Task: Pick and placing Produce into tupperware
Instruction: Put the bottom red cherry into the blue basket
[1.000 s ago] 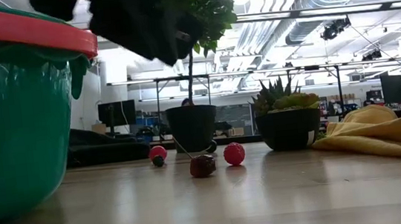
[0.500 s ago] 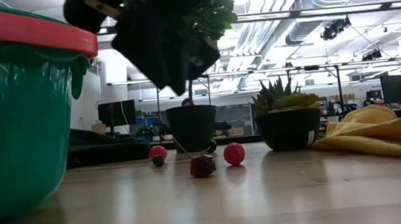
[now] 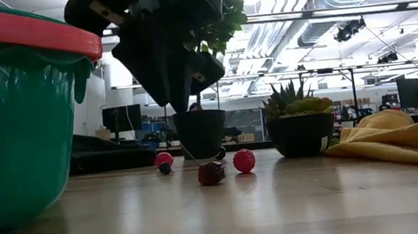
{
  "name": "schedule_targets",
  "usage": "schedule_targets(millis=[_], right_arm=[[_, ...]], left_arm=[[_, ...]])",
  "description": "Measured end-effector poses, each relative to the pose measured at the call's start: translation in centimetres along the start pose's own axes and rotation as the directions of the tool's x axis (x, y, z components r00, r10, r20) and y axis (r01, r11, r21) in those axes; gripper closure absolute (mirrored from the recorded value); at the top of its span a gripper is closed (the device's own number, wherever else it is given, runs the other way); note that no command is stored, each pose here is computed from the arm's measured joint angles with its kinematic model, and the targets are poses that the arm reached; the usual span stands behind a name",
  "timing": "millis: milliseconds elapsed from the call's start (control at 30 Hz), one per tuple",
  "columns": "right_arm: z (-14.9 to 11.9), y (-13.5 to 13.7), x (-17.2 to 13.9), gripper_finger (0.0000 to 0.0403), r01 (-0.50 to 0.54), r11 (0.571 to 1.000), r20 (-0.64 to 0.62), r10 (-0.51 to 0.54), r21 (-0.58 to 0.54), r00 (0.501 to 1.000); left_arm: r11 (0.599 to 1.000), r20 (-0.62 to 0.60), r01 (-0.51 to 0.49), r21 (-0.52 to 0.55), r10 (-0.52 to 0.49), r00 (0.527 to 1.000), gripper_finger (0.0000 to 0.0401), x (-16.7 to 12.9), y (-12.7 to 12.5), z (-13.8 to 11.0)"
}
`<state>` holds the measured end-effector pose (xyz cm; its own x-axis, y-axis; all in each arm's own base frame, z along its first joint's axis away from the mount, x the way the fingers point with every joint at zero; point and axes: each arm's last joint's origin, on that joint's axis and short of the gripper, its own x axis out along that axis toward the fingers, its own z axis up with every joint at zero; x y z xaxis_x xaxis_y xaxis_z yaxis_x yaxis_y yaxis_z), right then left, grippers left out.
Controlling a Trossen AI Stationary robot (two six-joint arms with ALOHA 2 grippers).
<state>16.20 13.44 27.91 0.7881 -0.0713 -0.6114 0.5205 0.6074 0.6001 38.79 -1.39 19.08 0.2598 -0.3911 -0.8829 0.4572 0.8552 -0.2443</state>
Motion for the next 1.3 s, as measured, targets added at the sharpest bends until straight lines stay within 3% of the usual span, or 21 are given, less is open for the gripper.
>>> schedule_targets(millis=[867,1300], right_arm=[[0.2,-0.9,-0.6,0.0261,0.057,0.996,0.001,-0.057,-0.075,0.998],[0.2,-1.0,-0.5,0.0261,0.062,0.995,0.001,-0.063,-0.083,0.998]], left_arm=[[0.979,-0.017,-0.004,-0.202,0.001,1.0,0.0302,1.0,0.4,-0.1],[0.927,0.023,0.003,-0.374,0.005,1.0,0.0302,1.0,0.5,0.3]])
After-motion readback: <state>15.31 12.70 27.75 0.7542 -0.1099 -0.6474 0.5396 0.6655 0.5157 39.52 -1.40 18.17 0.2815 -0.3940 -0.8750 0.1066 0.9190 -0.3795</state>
